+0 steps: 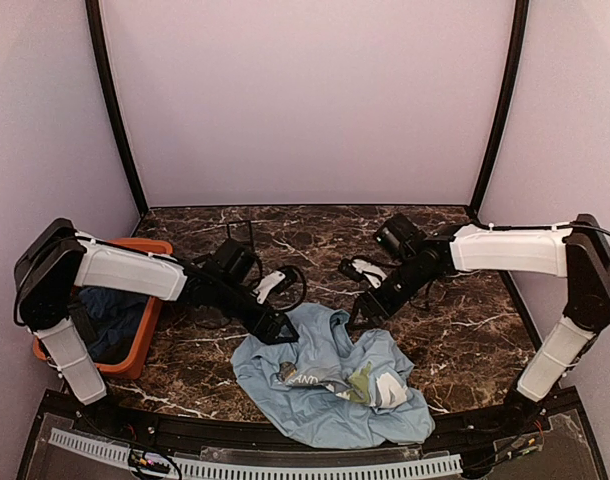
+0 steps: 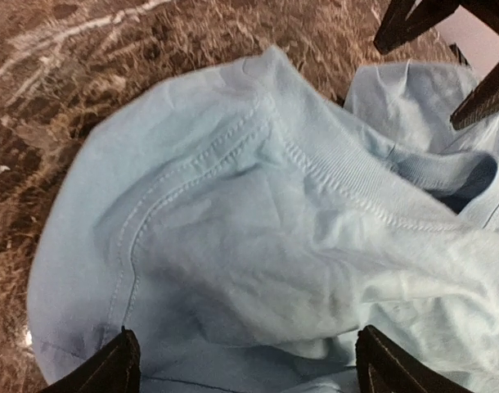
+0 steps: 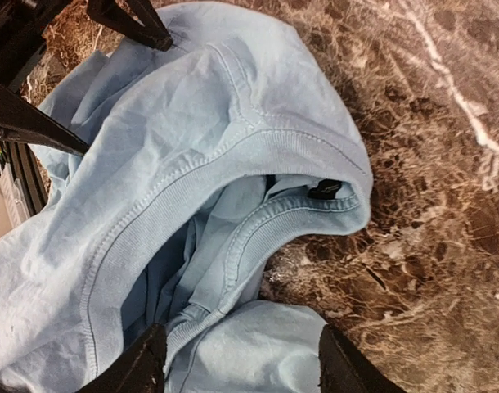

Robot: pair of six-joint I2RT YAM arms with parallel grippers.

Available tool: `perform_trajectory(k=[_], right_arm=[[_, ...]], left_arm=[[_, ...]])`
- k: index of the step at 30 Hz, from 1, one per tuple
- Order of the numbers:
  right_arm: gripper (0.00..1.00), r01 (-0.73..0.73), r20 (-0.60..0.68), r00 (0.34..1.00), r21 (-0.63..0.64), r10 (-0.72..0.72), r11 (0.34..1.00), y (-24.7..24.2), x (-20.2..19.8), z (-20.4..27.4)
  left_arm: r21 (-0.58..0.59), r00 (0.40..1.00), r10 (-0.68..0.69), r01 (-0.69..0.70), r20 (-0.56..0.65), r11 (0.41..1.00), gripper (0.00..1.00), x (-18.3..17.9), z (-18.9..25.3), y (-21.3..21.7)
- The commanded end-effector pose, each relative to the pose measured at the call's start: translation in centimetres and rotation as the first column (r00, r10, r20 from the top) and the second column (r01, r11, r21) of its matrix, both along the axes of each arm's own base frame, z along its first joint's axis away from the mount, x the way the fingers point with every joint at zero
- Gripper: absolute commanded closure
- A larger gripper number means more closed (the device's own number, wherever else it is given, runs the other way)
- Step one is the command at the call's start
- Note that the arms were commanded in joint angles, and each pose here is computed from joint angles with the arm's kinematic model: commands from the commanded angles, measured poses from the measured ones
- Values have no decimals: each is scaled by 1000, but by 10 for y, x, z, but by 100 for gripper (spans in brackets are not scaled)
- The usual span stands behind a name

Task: Pin the brooch onto the clothing
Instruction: Smooth out the clothing with brooches at the center of the board.

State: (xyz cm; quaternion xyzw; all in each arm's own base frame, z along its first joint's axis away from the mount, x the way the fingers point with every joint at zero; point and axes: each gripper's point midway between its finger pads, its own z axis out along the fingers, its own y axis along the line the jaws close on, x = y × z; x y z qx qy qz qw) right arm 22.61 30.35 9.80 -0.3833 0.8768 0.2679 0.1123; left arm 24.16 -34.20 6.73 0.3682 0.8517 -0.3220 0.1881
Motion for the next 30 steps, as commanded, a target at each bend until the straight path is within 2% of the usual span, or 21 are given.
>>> perform_trajectory(k=[1,2,3,4,5,6,7,8,10,14,18,22,24,25,28,30], right_arm=[[45,-43,-105,993,48,48,998,13,-12,-20],[50,-48,-122,991,60,55,997,14,-14,-23],[61,-48,-127,990,71,57,996,16,-15,-23],[73,-43,-118,992,76,52,996,17,-13,-23],[87,-33,-107,993,73,41,997,17,-10,-23],[99,-15,-90,996,66,21,998,15,-5,-21],[100,11,-69,998,62,-6,998,12,3,-18],[100,36,-35,999,54,-35,998,10,11,-13],[100,90,54,994,52,-93,995,2,30,3],[100,182,258,948,45,-188,982,-16,61,40],[100,230,388,886,105,-253,967,-28,75,79],[100,238,464,839,156,-283,959,-36,77,99],[100,236,481,832,144,-277,961,-39,78,97],[98,232,477,837,131,-267,964,-40,77,93],[67,188,414,885,103,-214,977,-32,68,77],[58,171,357,915,79,-188,982,-28,63,62]], left_arm=[[45,987,-54,61,-151,997,13,-25,-29,6],[45,986,-54,62,-160,997,21,-26,-34,7],[41,985,-52,60,-167,997,25,-27,-34,6],[39,984,-51,58,-169,998,37,-28,-36,6],[38,985,-45,52,-169,998,44,-28,-36,7],[31,986,-43,48,-159,998,60,-26,-34,6],[23,988,-42,46,-146,999,68,-25,-30,5],[22,991,-35,38,-127,999,85,-21,-27,5],[19,998,-18,19,-64,1000,97,-10,-15,3],[3,992,37,-38,124,999,99,22,26,1],[-39,952,96,-89,290,995,99,48,73,1],[-78,916,126,-104,382,992,99,56,109,4],[-65,909,137,-121,395,991,99,57,113,9],[-40,910,141,-136,390,990,99,56,109,15],[19,913,184,-205,365,979,99,52,104,32],[92,914,223,-268,338,959,99,47,94,53]])
